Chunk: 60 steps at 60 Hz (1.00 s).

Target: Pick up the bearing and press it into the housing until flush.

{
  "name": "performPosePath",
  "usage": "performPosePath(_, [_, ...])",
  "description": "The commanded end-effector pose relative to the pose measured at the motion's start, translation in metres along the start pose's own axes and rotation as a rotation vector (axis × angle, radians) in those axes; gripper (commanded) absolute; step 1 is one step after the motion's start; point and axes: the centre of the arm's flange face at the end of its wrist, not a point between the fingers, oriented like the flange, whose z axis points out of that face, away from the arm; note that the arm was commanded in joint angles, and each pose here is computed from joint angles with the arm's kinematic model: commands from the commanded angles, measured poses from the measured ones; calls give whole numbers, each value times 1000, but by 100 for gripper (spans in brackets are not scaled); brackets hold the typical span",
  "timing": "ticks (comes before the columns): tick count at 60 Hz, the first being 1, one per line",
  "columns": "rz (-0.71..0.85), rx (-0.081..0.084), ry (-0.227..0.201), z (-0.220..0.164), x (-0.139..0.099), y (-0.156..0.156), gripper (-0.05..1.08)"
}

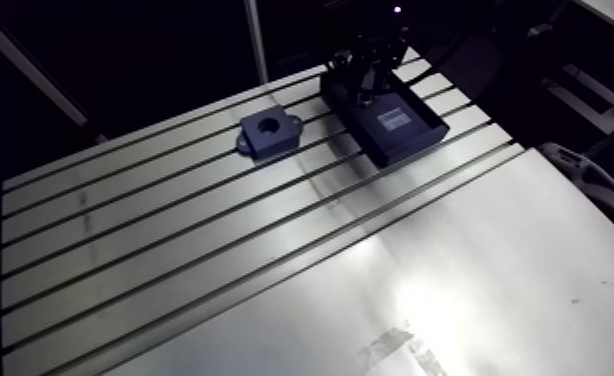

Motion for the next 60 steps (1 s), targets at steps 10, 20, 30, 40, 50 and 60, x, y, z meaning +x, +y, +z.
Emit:
performPosePath(10, [0,1,-5,4,1,0,44])
performPosePath(20, [1,0,-4,3,2,1,45])
performPosePath(30, [2,0,-2,3,2,1,47])
performPosePath(40, [2,-1,-1,2,3,1,47])
performPosePath(50, [2,0,-4,5,4,2,47])
performPosePath(60, [2,1,-5,6,4,2,47])
